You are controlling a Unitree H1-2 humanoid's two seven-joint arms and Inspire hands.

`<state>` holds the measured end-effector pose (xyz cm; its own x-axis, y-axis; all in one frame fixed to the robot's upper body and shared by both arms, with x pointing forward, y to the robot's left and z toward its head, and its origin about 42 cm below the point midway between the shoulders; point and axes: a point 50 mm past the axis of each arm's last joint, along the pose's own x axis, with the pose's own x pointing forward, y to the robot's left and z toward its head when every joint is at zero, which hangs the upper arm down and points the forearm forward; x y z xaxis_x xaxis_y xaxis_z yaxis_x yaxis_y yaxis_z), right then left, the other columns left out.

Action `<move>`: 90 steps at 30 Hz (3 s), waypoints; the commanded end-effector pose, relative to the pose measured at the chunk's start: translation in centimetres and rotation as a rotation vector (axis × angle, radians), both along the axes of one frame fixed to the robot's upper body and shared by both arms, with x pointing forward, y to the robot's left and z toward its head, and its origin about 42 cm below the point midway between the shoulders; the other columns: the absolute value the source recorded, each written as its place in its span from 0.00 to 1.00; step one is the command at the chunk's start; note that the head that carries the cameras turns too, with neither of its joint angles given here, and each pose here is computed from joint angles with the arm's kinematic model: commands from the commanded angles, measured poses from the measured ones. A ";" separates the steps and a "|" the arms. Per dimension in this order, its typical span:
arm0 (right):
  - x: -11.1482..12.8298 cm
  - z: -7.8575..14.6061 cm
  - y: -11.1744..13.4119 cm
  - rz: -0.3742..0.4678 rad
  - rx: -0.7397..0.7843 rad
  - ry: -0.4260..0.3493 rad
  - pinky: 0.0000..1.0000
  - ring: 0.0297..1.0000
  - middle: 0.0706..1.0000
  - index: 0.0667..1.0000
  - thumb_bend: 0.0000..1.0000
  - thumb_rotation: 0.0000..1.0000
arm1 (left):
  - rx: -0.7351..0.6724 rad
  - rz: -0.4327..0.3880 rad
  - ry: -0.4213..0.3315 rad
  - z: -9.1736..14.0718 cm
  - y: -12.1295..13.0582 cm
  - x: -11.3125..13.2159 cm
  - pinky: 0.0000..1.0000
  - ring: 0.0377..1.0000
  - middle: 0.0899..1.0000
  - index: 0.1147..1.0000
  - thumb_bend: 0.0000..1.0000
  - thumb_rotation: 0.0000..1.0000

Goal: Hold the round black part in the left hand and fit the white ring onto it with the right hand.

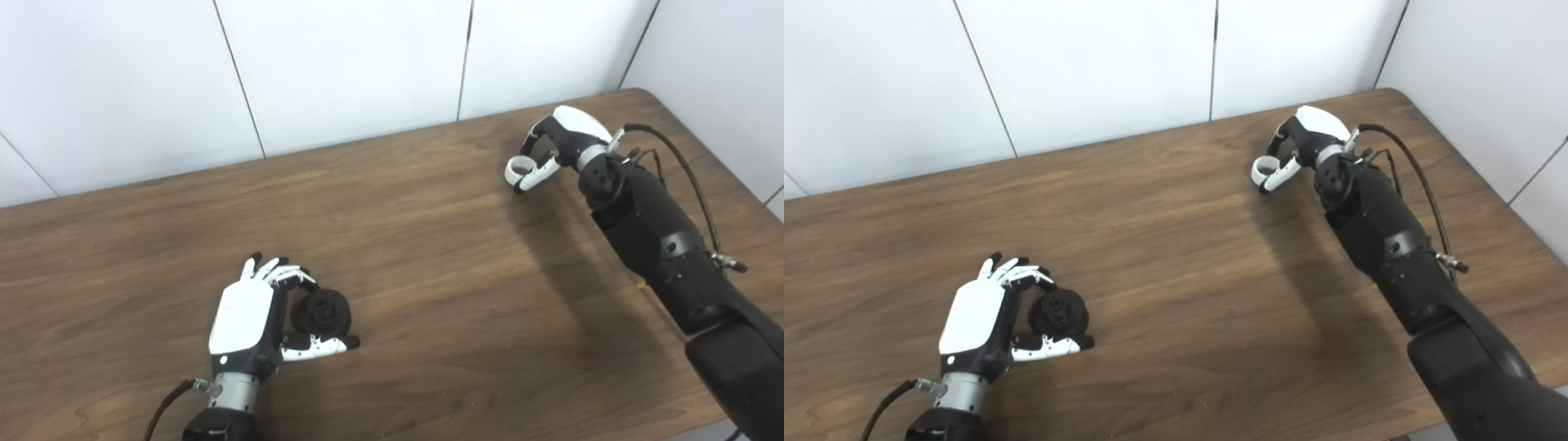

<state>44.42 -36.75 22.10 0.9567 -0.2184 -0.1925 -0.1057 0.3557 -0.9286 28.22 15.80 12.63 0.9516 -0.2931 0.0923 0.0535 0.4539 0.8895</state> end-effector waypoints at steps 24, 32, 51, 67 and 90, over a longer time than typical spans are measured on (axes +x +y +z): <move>-1.1 6.5 3.5 0.247 -0.112 -0.079 1.00 1.00 0.79 0.45 0.53 0.13 | 0.021 0.004 -0.007 -0.1 0.1 -0.2 1.00 0.86 0.72 0.41 0.52 0.05; -3.2 7.6 7.7 0.408 -0.144 -0.067 1.00 0.99 0.78 0.45 0.53 0.13 | 0.025 0.000 -0.002 -0.1 -0.4 -0.1 1.00 0.87 0.71 0.41 0.52 0.05; -8.6 9.4 16.9 0.736 -0.084 -0.101 1.00 0.98 0.78 0.44 0.53 0.14 | 0.029 -0.001 -0.001 -0.2 -1.8 -0.4 1.00 0.87 0.71 0.42 0.52 0.05; -10.1 10.0 20.8 0.883 -0.032 -0.123 1.00 0.99 0.78 0.44 0.53 0.14 | 0.010 0.005 0.017 -0.3 -3.8 -0.5 1.00 0.88 0.72 0.41 0.52 0.05; -10.1 8.3 22.0 0.928 -0.006 -0.064 1.00 0.98 0.80 0.44 0.53 0.14 | 0.027 0.007 0.004 0.2 -5.4 -0.1 1.00 0.87 0.73 0.41 0.52 0.05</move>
